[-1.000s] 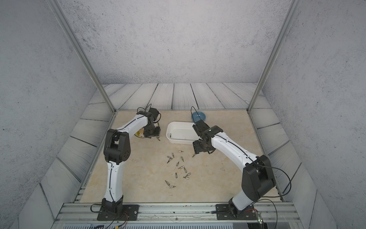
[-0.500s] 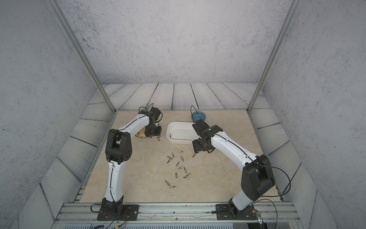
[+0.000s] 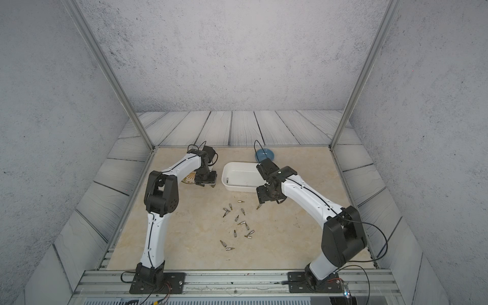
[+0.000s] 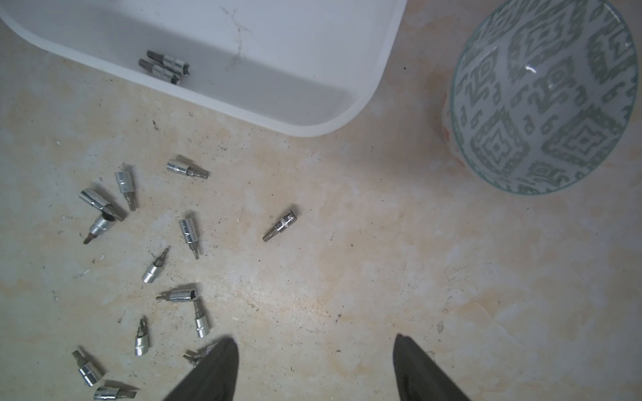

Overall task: Put the bit on the desktop into the storage box
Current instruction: Pick up the screwdriver bit from the center of the board.

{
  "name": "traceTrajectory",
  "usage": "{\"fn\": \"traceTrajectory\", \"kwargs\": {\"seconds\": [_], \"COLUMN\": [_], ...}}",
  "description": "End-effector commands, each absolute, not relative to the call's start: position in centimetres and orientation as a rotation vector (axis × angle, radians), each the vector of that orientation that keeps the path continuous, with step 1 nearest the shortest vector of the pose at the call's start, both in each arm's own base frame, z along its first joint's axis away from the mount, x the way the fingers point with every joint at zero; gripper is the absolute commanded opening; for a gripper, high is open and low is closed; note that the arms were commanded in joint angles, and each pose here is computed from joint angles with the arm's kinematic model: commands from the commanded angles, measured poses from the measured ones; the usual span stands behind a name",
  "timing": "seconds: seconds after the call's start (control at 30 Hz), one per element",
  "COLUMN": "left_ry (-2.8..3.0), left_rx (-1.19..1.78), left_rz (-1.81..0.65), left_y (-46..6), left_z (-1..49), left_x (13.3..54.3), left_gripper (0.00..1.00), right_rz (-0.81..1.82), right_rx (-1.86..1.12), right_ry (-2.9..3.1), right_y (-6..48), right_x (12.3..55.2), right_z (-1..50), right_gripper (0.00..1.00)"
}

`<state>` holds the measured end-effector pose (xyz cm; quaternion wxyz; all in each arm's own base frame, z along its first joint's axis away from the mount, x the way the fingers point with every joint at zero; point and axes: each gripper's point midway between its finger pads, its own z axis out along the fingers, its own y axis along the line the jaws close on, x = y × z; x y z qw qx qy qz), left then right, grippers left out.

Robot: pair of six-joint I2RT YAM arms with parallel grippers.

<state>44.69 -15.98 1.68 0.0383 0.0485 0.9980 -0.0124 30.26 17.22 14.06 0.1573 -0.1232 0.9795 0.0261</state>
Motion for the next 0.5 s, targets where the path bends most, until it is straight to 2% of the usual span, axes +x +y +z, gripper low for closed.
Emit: {"fn": "traceTrajectory", "kwargs": {"seconds": [0.0,0.17,0.33,0.47], "left_ry": [3.084,3.073,3.079,3.078], "left_rx": [0.171,0.158,0.151,0.154], "left_rz": [-0.033,-0.018,-0.025,-0.033], "left_y": [-15.98,-15.75,-15.71,-15.77], "left_z": [1.42,1.66,1.44,1.53], "left_x": [44.26,44.4,44.4,44.34], "left_gripper": [0.59,0.56,0.42,0.39], "right_rz": [0.058,0.064,0.063,0.062], "right_rx": [-0.338,-0.34,-0.337,-0.341], "right_ry": [2.797,2.796,2.796,2.793], "right_y": [16.88,17.01,16.94,16.95], "right_x": [30.38,30.38,30.38,30.38], "right_z": [14.56,14.58,14.67,14.75], "right_gripper": [0.75,0.75,0.75,0.75]}}
